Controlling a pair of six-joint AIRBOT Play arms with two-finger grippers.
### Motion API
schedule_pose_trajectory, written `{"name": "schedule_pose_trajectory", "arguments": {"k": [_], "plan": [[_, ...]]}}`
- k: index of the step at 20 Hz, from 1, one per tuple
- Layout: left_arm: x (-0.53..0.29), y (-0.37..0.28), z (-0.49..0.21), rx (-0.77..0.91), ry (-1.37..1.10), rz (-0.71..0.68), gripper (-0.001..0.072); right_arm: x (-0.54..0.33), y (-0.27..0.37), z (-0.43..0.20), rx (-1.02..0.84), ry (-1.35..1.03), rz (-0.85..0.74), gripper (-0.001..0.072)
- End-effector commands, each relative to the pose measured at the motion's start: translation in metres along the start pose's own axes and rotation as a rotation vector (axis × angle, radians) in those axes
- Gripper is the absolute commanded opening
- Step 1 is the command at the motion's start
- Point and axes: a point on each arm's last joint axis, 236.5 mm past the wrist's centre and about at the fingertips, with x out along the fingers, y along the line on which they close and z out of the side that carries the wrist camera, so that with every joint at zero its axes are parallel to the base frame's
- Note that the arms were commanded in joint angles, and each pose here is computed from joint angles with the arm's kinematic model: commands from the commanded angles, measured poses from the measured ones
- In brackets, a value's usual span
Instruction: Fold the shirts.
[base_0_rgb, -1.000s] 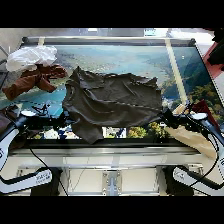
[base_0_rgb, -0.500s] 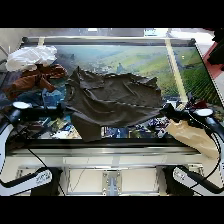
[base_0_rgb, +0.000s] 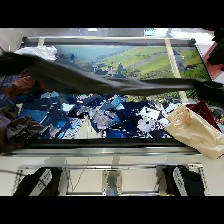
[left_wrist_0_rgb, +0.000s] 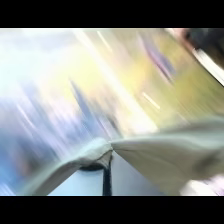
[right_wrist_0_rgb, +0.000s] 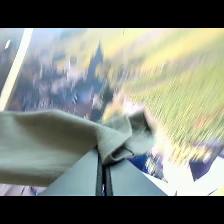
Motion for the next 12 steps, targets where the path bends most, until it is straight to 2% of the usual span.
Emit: {"name": "schedule_pose_trajectory", "arguments": {"k": [1, 4, 6, 9, 12], "plan": [[-0.102, -0.038, 0.122, 0.321, -0.37, 0.305, 0.0013, -0.134, 0.029, 0.074, -0.146, -0.349, -0.173, 0.0025], [-0.15, -0.01, 0.149, 0.298, -0.451, 0.556, 0.0013, -0.199, 0.046, 0.12, -0.217, -0.546, -0.238, 0.0025], [-0.136, 0.012, 0.123, 0.226, -0.33, 0.579, 0.0012, -0.201, 0.056, 0.142, -0.212, -0.612, -0.192, 0.0025], [-0.072, 0.029, 0.063, 0.063, -0.071, 0.394, 0.0012, -0.117, 0.063, 0.133, -0.148, -0.414, 0.014, 0.0025], [0.011, 0.043, -0.021, -0.143, 0.213, 0.154, 0.0012, 0.001, 0.049, 0.09, 0.01, -0.122, 0.226, 0.0025]]}}
